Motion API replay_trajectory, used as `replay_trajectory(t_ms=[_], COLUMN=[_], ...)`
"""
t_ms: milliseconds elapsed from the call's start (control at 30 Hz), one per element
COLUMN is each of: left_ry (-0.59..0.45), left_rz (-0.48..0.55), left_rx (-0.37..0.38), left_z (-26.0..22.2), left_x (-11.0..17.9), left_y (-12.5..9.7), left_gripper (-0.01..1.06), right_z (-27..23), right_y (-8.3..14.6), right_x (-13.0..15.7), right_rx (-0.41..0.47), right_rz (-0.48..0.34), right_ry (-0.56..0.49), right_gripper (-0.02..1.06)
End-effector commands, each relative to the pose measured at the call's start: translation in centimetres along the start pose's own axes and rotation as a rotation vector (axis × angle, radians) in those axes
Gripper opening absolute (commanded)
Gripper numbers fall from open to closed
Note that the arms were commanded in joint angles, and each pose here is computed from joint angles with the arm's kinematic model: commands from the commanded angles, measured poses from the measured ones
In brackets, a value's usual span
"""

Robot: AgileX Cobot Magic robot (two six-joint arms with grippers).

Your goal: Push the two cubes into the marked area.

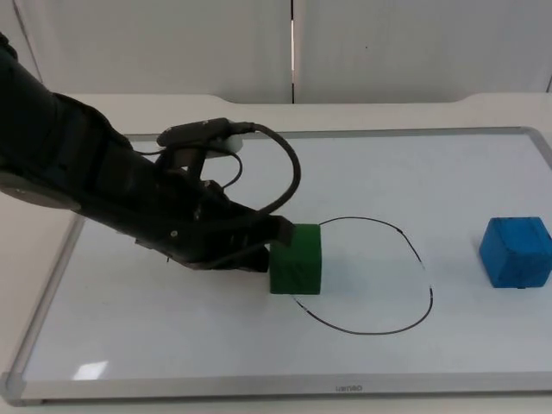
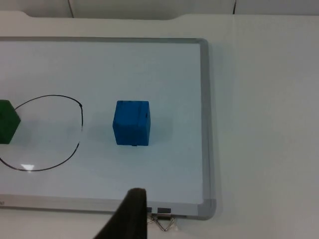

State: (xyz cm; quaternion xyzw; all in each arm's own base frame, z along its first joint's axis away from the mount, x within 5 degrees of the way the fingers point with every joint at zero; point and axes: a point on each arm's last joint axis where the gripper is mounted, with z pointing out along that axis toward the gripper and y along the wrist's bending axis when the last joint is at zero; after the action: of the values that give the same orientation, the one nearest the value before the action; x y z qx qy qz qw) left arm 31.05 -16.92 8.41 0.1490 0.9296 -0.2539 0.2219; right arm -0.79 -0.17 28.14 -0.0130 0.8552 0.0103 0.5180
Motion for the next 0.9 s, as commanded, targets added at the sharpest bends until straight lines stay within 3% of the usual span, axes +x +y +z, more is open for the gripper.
replay_trajectory(t_ms=[0,500,867], left_ry=[-0.002,0.001,0.005], left_rz=[0.017,0.033,0.072], left_rx=[0.030,0.025,0.084], left_z=[0.1,0.2,0.4], left_x=[0.0,0.0,0.1], left_y=[-0.8,-1.0,-2.0], left_gripper=[0.00,0.00,0.00], right_z=[0.1,0.1,0.1], right_y=[0.0,0.0,0.0], right_x=[0.1,0.1,0.1], right_rx=[0.006,0.006,0.006], right_rz=[-0.007,-0.007,-0.007], right_ry=[-0.005,-0.005,-0.005], right_gripper=[1.05,1.05,1.05])
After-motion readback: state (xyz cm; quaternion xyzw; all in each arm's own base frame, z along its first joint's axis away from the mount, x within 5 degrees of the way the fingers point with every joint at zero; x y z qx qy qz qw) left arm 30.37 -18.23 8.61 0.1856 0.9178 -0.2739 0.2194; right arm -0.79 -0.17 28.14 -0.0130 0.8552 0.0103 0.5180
